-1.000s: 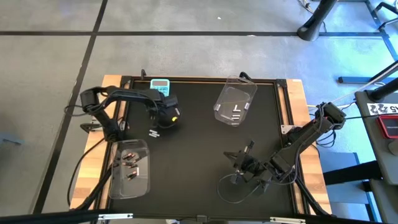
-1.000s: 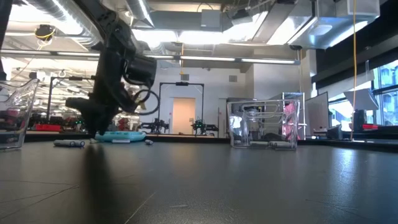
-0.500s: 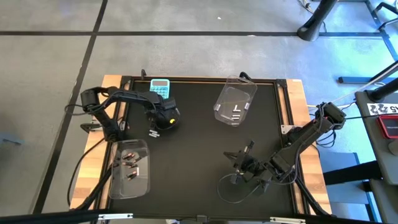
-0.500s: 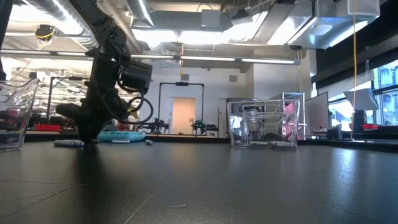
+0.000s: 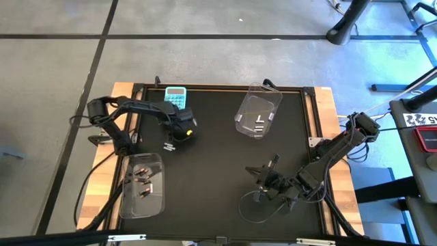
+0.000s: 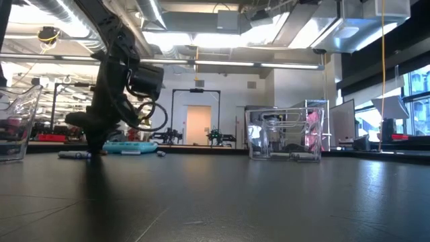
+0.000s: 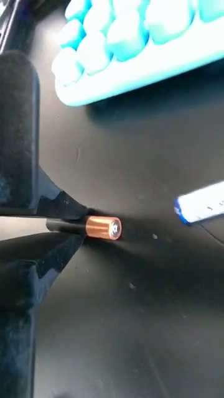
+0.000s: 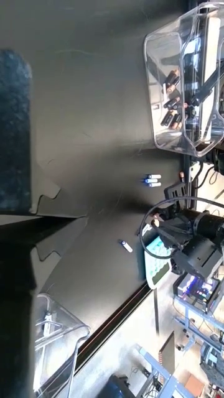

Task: Sort batteries
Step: Put the black battery into the bottom transparent bin

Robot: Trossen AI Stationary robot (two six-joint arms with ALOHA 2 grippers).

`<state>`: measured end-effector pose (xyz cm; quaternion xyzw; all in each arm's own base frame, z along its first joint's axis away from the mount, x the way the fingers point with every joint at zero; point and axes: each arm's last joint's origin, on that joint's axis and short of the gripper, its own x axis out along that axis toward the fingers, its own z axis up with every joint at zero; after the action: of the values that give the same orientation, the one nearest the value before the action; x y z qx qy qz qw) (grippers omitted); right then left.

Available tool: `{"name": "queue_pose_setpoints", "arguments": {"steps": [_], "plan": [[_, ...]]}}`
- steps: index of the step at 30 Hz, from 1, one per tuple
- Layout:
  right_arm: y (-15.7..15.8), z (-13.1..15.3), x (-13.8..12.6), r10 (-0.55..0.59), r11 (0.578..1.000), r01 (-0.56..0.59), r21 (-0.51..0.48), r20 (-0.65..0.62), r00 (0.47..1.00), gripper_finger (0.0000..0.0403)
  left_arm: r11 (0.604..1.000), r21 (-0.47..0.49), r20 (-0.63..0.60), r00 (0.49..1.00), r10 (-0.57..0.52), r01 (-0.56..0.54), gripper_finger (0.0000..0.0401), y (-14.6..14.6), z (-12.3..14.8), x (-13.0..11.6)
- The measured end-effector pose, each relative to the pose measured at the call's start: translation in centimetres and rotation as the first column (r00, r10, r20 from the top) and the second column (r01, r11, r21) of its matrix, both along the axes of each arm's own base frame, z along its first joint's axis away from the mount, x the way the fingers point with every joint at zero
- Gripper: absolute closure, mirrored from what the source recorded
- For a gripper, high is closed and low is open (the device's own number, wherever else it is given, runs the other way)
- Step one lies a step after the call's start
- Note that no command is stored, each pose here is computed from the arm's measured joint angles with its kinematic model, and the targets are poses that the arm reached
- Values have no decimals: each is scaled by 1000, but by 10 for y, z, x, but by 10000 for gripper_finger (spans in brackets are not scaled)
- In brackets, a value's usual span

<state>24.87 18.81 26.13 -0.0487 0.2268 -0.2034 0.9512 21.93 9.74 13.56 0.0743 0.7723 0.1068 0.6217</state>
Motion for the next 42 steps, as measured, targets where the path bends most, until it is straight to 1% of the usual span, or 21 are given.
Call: {"name": "queue_pose_setpoints", "arguments": {"steps": [4,8,12,15,18,19,21,23,26,28,29,30,32,33,34,35,37,39,42], "plan": [[0,0,0,0,1000,0,-1,-1,1000,396,1000,7,138,990,14,-15,393,-13,21,6],[0,0,0,0,1000,0,-1,-1,1000,396,999,44,217,976,-11,2,387,-31,41,3],[0,0,0,0,1000,0,1,1,1000,396,998,61,328,944,-37,17,388,-55,65,-3],[0,0,0,0,1000,0,2,2,1000,396,998,65,448,894,-26,-4,392,-74,85,-9],[0,0,0,-3,1000,3,0,5,1000,396,997,29,595,803,36,-65,392,-96,110,-11],[0,0,0,-6,1000,6,-3,8,1000,396,997,14,640,767,46,-71,391,-105,118,-11],[0,0,0,-7,1000,7,-3,10,1000,396,998,-19,736,675,49,-52,391,-123,135,-11],[0,0,0,-7,1000,7,-3,10,1000,396,997,-71,818,573,50,14,392,-145,150,-10],[0,1,0,-7,1000,7,-2,10,1000,396,975,-118,913,408,32,187,393,-184,172,-9],[0,1,0,-7,1000,7,-2,10,1000,396,947,-96,952,307,-2,305,393,-211,183,-11],[0,1,0,-7,1000,7,-1,10,1000,396,937,-77,967,254,-12,339,393,-224,188,-12],[0,1,0,-6,1000,6,-1,10,1000,396,936,-71,977,214,-5,345,393,-236,191,-15],[0,1,0,-6,1000,6,0,10,1000,396,950,-103,985,163,56,296,393,-256,199,-20],[0,1,0,-5,1000,5,1,9,1000,396,954,-119,986,150,79,274,393,-264,203,-23],[0,1,0,-5,1000,5,1,9,1000,396,958,-118,985,153,80,261,393,-273,205,-26],[0,1,0,-5,1000,5,1,9,1000,396,964,-116,983,166,77,240,393,-280,206,-29],[0,1,0,-5,1000,5,2,10,1000,396,975,-114,974,213,73,189,393,-292,206,-34],[0,1,0,-5,1000,5,1,10,1000,396,984,-121,957,280,80,132,393,-298,207,-40],[0,1,0,-5,1000,5,1,10,1000,396,990,-138,916,382,121,17,394,-301,205,-48]]}}
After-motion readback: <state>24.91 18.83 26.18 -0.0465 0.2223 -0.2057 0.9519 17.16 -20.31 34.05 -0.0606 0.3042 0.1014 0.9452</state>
